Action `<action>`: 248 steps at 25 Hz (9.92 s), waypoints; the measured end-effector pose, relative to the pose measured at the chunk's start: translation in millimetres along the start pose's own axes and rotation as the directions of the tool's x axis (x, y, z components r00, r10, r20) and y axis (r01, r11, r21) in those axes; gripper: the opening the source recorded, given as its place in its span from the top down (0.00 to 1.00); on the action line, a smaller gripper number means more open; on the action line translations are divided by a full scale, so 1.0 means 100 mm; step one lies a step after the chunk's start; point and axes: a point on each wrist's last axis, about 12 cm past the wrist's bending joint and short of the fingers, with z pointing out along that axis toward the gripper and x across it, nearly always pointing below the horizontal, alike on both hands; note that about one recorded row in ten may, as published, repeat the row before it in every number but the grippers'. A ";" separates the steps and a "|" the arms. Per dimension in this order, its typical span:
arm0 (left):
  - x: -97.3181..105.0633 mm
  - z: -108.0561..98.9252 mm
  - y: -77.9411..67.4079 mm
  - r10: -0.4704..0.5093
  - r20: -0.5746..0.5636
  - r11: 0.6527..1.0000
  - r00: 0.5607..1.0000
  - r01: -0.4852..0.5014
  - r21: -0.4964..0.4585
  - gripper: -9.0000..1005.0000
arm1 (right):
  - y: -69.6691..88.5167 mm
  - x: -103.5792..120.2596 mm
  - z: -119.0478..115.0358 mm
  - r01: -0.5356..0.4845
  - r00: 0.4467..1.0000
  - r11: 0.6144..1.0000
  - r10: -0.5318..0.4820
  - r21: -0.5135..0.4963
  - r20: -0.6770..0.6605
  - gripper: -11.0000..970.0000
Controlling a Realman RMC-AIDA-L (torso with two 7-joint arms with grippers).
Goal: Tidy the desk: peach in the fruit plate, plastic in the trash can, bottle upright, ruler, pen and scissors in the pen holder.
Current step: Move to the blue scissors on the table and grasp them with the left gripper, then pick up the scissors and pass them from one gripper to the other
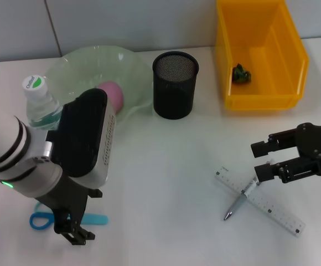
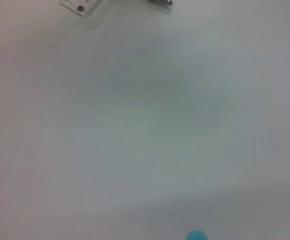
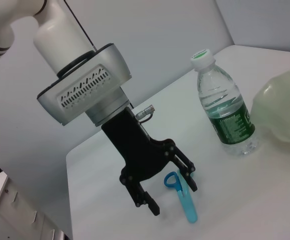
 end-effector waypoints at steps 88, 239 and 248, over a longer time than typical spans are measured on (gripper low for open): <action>-0.09 0.30 0.15 0.077 -0.115 0.996 0.990 -0.072 0.051 0.70 | -0.03 -0.02 0.03 -0.007 1.000 1.000 0.007 0.019 0.004 0.26; 0.08 0.68 -0.40 -0.259 0.479 0.454 -0.839 0.332 0.827 0.72 | 0.04 0.05 1.43 0.574 0.356 0.498 -0.867 0.649 0.350 0.26; 0.08 0.69 -0.41 -0.259 0.476 0.451 -0.841 0.330 0.829 0.72 | 0.04 0.03 1.44 0.579 0.353 0.496 -0.868 0.647 0.349 0.28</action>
